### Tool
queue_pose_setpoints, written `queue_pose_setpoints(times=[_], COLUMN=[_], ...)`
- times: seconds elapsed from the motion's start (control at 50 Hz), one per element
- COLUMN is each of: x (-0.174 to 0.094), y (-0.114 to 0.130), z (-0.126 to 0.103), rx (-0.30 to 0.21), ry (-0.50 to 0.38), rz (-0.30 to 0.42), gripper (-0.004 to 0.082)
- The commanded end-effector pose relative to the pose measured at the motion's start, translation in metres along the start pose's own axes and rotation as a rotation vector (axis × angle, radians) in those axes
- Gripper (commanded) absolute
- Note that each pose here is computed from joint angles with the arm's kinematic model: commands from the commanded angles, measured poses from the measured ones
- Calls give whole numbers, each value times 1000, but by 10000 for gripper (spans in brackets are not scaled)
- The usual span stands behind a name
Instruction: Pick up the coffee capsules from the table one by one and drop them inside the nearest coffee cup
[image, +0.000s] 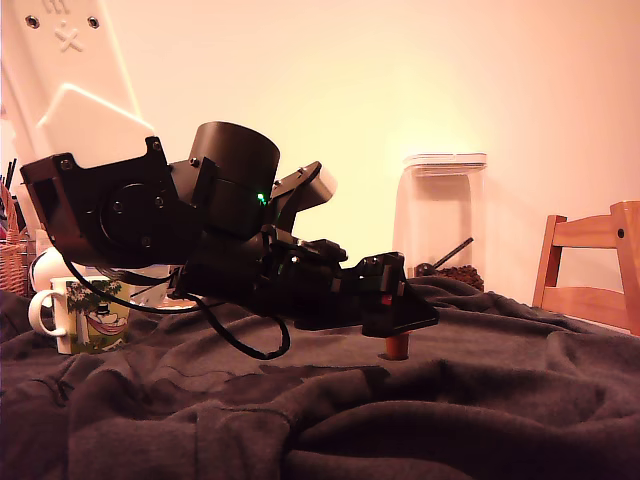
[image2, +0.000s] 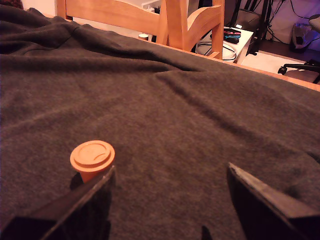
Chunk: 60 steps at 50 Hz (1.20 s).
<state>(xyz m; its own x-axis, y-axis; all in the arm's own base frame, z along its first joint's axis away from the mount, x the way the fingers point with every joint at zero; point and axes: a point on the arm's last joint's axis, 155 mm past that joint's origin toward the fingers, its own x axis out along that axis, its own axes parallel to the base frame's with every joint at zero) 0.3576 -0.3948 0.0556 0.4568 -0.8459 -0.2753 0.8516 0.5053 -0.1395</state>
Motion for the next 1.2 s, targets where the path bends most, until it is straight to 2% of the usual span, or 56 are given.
queue_pose_setpoints(times=[0.0,0.22,0.58,0.82,0.9,1.08,1.18], x=[-3,-3,-6,-8,-11,-11,-8], y=[0,2,34,42,51,51,45], z=[12,12,6,2,1,2,2], rx=[12,13,-6,-6,-7,6,33], ry=[-16,-18,4,18,22,19,24], rz=[10,25,203,249,294,293,282], gripper=[609,609,609,609,608,608,608])
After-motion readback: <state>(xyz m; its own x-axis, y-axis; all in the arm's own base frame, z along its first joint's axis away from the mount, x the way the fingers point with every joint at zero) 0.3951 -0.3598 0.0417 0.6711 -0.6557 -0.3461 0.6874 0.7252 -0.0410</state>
